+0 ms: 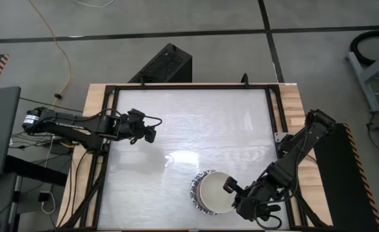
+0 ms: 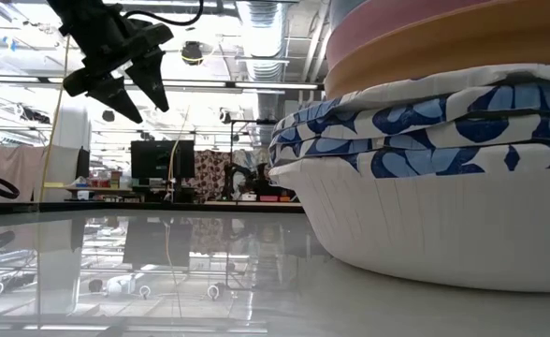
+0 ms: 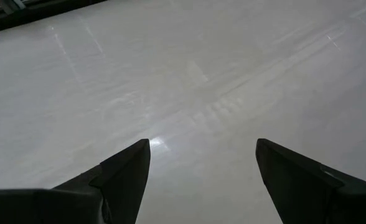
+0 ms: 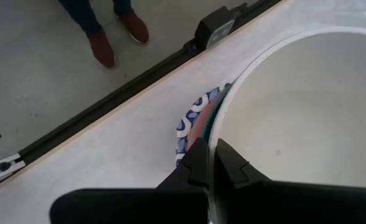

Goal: Nest bowls inside each other
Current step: Stack the white bowl on top of the green bowl

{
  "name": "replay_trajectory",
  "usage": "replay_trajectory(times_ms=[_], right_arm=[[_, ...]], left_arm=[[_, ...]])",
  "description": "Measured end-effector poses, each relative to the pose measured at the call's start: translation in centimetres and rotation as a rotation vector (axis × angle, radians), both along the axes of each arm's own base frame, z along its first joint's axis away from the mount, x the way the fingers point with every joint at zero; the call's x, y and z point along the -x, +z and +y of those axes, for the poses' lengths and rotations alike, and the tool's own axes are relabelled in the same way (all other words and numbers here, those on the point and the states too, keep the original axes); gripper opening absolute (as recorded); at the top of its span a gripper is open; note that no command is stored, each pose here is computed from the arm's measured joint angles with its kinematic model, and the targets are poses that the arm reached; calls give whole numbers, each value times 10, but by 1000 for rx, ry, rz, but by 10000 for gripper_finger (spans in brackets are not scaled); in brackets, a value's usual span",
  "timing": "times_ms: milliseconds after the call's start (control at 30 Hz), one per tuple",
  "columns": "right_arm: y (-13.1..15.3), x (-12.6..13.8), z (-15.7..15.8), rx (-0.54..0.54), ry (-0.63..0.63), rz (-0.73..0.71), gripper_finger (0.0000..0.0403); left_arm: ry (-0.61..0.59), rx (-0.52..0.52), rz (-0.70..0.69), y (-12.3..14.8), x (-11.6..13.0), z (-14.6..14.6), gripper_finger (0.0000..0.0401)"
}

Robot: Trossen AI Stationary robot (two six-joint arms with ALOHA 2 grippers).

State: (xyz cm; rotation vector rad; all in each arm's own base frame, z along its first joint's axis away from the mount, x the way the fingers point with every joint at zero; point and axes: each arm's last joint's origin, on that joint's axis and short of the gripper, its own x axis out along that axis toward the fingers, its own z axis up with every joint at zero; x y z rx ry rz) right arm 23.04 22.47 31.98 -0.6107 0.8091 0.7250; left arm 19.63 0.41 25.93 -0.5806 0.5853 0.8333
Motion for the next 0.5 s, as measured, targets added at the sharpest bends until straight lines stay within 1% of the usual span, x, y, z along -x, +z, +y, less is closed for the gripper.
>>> replay_trajectory(times_ms=[300, 500], right_arm=[[1, 1, 0, -18, 16, 15, 11], [1, 1, 0, -10, 37, 5, 11]], left_arm=[[5, -8, 0, 0, 0, 0, 281], [7, -10, 0, 0, 0, 0, 281]])
